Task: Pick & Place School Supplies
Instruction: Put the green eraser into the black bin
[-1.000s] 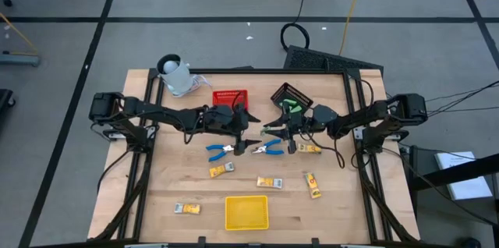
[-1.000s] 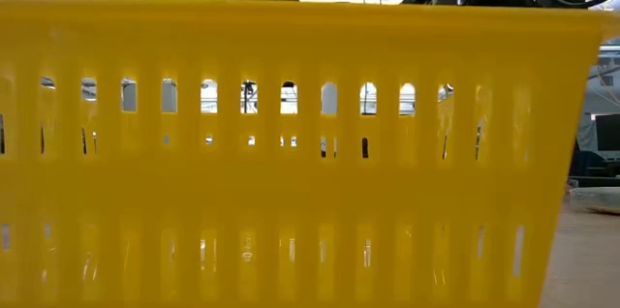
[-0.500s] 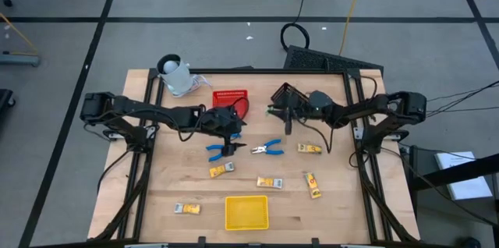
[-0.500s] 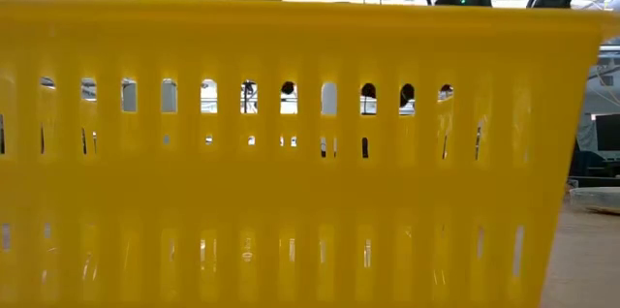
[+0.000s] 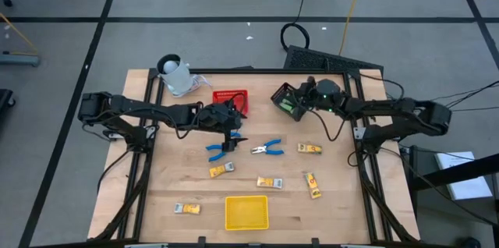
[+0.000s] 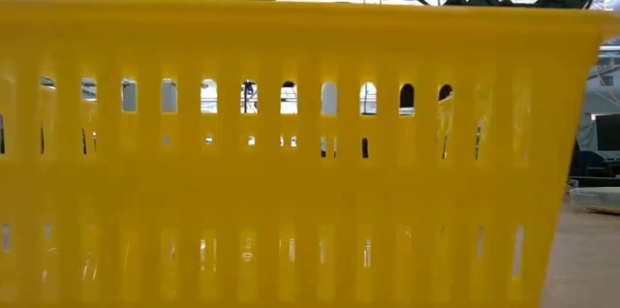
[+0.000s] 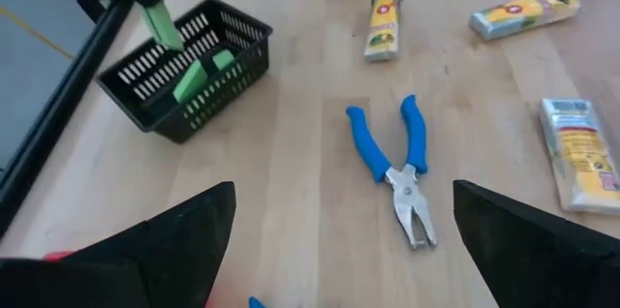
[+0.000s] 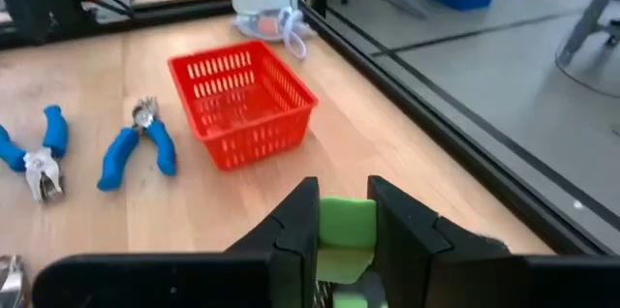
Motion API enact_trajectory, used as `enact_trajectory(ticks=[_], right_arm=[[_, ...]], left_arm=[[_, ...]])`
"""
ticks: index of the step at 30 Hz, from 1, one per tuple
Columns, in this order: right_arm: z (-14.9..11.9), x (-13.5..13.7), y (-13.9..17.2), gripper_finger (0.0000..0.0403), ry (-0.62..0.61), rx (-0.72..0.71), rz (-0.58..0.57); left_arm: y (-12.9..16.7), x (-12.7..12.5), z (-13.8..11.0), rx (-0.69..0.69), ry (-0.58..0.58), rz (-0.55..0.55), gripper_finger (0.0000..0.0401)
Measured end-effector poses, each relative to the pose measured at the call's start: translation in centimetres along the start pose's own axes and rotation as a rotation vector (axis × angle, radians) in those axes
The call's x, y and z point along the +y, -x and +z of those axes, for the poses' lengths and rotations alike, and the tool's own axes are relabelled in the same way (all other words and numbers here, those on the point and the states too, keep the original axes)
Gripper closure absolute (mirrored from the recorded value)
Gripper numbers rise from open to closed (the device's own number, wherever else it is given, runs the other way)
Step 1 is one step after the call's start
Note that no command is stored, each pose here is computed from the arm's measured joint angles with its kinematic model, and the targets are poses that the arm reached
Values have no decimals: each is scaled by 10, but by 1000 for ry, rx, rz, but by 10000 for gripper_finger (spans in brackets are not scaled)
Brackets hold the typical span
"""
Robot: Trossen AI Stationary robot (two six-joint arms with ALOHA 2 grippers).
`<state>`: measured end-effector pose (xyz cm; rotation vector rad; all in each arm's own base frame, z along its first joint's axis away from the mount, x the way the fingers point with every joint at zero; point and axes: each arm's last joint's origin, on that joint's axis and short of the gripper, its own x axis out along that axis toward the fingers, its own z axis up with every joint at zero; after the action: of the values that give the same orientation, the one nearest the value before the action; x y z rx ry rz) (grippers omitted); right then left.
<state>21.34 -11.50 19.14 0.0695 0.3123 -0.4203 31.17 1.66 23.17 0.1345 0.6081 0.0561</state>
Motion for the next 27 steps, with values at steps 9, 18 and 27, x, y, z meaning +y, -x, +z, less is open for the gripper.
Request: enact_trajectory(ticks=[9,18,27], right_arm=[[-10,-6,8,339,-7,145,-73],[-14,-6,9,340,1,183,-91],[-21,-9,9,340,-5,246,-123]], left_arm=[[0,2,1,-10,26,60,26],[0,-1,7,-66,31,55,25],[0,0,6,-53,103,92,40]])
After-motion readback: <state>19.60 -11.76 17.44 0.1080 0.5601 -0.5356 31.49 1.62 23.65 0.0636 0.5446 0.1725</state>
